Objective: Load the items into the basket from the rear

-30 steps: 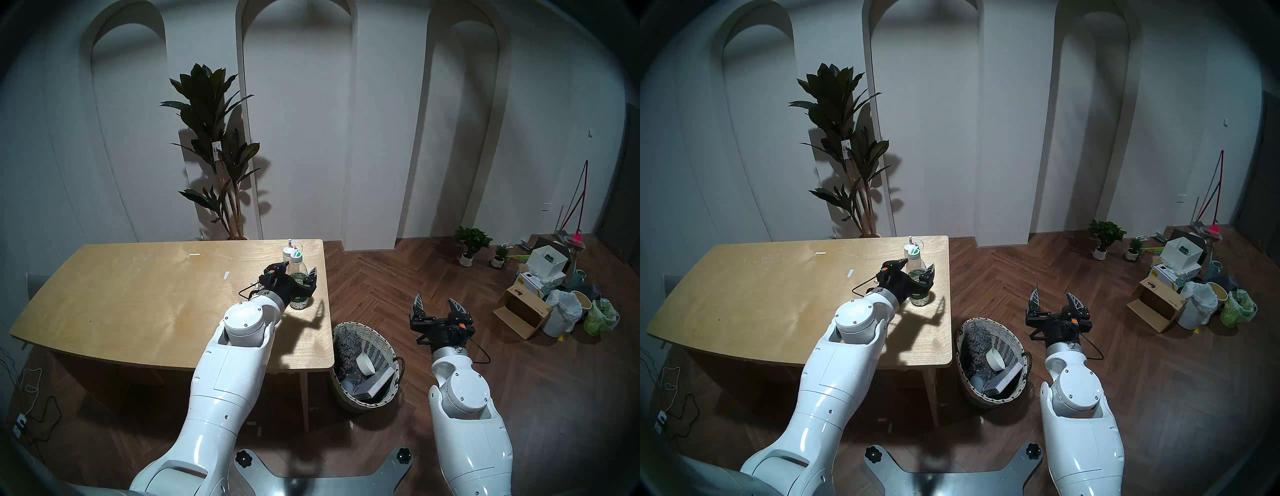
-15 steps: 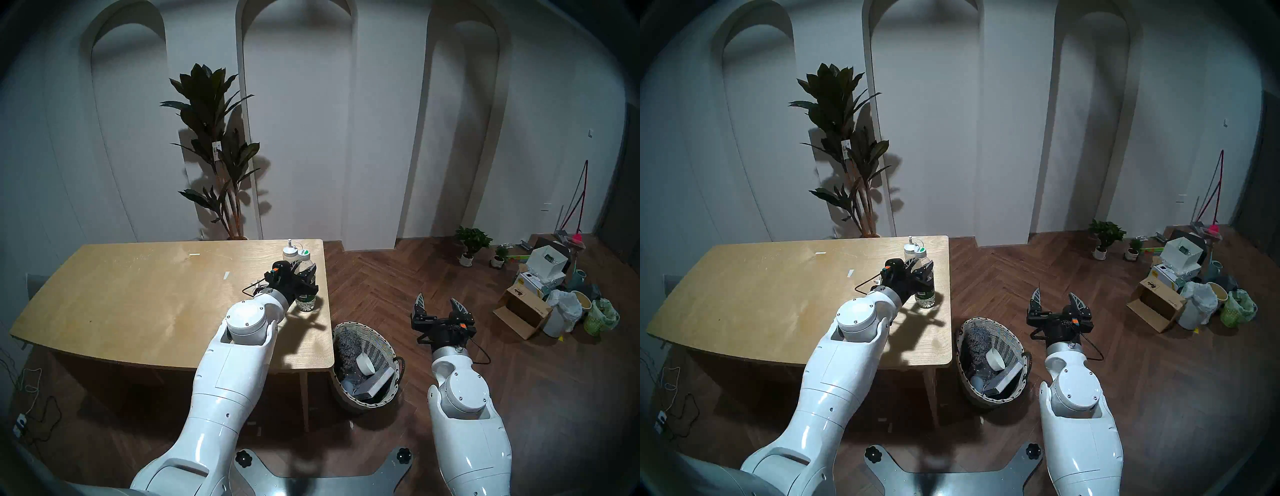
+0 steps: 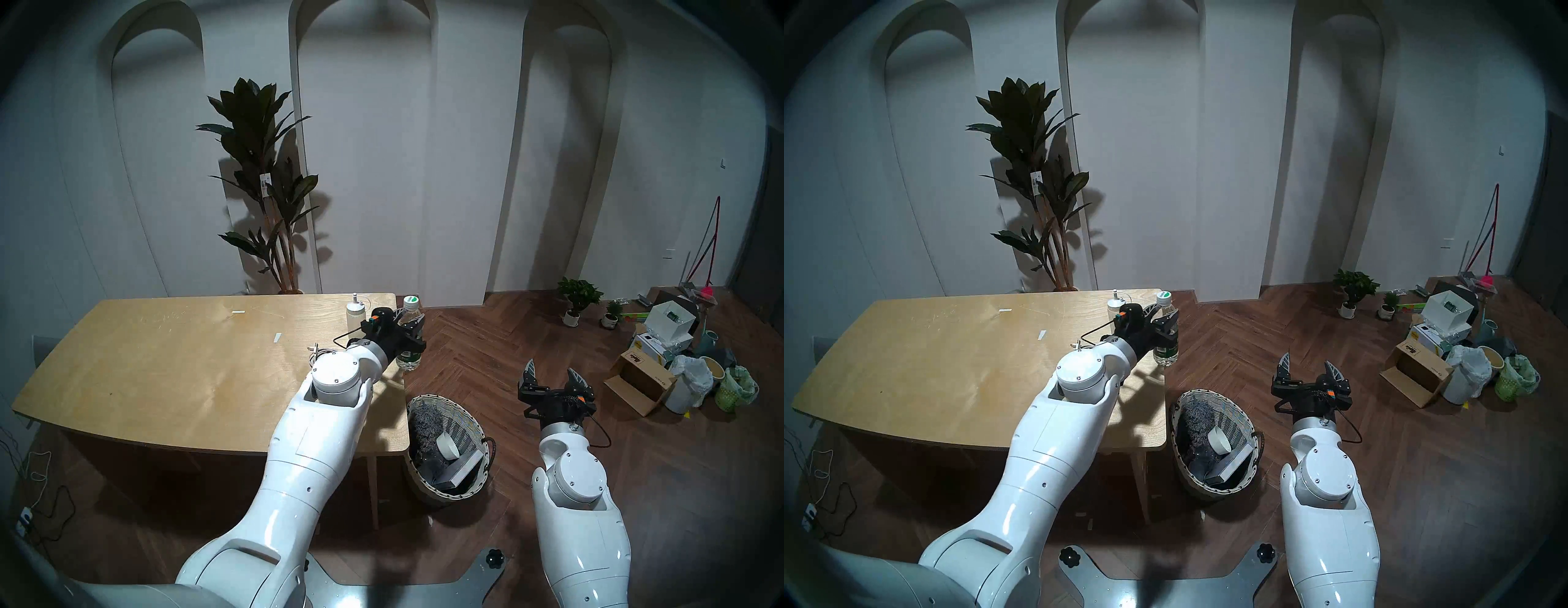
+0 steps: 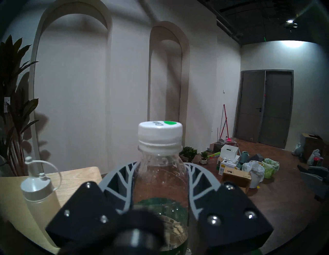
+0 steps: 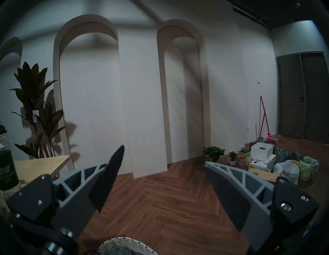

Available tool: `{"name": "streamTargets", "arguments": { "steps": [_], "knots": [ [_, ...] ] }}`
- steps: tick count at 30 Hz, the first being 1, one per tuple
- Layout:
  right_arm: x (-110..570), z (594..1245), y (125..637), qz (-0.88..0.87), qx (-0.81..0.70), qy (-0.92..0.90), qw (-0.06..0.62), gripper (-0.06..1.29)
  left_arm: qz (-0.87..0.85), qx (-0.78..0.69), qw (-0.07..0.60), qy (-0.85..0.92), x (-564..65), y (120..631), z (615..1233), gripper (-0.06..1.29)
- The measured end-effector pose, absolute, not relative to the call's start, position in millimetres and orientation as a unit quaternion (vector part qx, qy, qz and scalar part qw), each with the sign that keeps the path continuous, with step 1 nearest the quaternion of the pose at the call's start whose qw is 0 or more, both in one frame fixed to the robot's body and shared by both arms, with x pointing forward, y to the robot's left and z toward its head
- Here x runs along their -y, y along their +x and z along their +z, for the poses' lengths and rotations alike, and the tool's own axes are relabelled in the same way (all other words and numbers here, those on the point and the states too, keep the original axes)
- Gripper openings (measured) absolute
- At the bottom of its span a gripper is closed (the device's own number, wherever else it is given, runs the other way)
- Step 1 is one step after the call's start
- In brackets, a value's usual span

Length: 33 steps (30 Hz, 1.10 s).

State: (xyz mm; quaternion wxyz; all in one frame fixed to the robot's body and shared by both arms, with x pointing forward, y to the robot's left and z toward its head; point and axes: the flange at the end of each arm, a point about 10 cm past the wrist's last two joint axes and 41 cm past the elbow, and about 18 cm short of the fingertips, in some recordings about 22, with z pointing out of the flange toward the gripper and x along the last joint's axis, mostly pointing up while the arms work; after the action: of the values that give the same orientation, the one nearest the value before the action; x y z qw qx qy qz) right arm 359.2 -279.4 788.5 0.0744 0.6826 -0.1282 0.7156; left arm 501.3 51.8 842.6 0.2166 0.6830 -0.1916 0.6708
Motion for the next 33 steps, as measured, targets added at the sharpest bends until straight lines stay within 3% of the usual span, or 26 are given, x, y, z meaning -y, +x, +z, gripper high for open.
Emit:
{"name": "streamTargets", "arguments": {
  "steps": [33],
  "knots": [
    [385.7,772.9,353.4,0.677,0.215,0.683,0.170,1.25,0.631,0.128,0.253,0.722,17.3,545.3,838.1,0.39]
  ]
}}
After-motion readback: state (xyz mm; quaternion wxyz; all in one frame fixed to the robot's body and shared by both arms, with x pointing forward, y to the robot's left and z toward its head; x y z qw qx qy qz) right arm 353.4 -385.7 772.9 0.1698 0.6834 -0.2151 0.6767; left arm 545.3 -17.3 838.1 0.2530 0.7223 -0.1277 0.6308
